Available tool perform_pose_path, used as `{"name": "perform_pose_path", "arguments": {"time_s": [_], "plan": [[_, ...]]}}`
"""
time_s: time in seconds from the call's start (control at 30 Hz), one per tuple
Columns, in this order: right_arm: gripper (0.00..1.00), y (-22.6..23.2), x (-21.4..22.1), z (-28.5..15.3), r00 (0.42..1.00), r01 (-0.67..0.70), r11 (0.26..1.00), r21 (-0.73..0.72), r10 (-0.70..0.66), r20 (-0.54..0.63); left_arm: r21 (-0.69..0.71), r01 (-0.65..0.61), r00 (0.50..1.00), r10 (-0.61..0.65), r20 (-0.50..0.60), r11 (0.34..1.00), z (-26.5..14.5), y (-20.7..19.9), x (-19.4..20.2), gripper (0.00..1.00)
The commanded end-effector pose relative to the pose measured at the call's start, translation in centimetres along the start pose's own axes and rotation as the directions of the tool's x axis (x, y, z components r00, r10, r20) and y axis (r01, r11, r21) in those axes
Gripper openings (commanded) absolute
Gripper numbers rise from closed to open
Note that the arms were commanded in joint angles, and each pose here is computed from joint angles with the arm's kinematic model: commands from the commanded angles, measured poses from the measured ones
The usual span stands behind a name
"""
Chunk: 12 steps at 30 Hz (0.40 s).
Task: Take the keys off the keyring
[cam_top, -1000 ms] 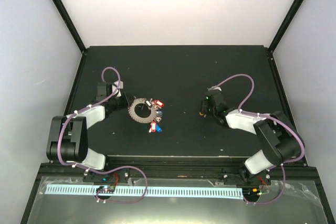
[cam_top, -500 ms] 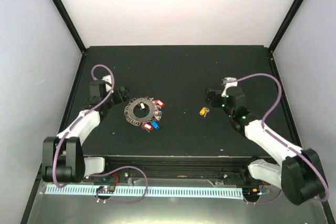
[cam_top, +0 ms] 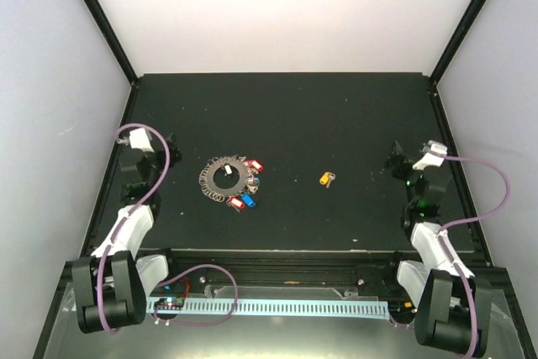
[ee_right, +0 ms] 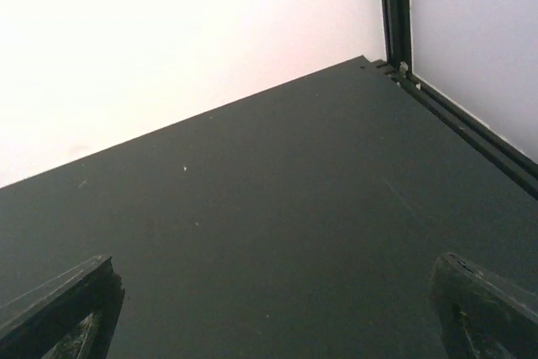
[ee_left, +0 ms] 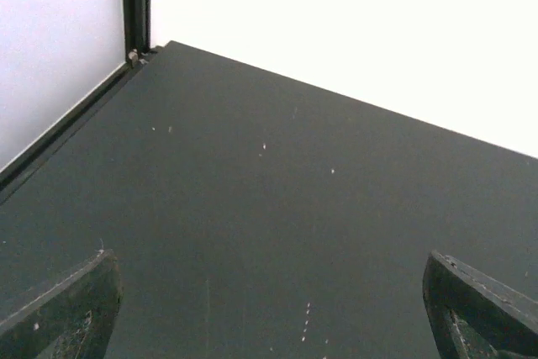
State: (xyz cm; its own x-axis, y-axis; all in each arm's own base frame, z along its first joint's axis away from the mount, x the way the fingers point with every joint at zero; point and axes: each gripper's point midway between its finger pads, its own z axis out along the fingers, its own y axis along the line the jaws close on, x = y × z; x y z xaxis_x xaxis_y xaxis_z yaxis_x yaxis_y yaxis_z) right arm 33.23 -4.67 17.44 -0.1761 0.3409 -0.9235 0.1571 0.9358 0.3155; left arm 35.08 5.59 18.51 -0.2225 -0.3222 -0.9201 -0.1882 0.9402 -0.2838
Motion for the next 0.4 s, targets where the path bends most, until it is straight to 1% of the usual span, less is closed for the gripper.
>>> {"name": "perform_pose_path", "arguments": {"time_s": [0.0, 0.03, 0.17, 0.2, 0.27, 0.37], "plan": [[1.0, 0.2, -2.9, -1.2, 0.955, 0.179, 0.984, 0.003, -0.174, 0.242, 0.123, -0.158, 0.979, 0.139, 0.151, 0.98, 0.0, -2.6, -1.2, 0.99], [1.0, -0.2, -2.1, -0.8, 0.958, 0.186, 0.983, 0.012, -0.184, 0.221, 0.137, -0.179, 0.977, 0.159, 0.145, 0.974, 0.2, -3.0, -0.7, 0.99], [1.0, 0.1, -1.5, -0.1, 0.956, 0.196, 0.981, -0.015, -0.188, 0.227, 0.159, -0.212, 0.968, 0.185, 0.168, 0.964, 0.8, -3.9, -0.4, 0.99], [1.0, 0.1, -1.3, 0.0, 0.956, 0.196, 0.98, -0.018, -0.187, 0.225, 0.165, -0.22, 0.968, 0.194, 0.156, 0.962, 1.0, -3.9, -0.1, 0.99], [1.0, 0.2, -1.2, 0.1, 0.957, 0.198, 0.98, -0.025, -0.188, 0.222, 0.156, -0.224, 0.969, 0.203, 0.139, 0.962, 1.3, -3.6, 0.4, 0.99], [1.0, 0.2, -1.1, 0.3, 0.955, 0.202, 0.979, -0.028, -0.19, 0.226, 0.137, -0.227, 0.968, 0.207, 0.144, 0.964, 1.4, -3.3, 0.5, 0.99]]}}
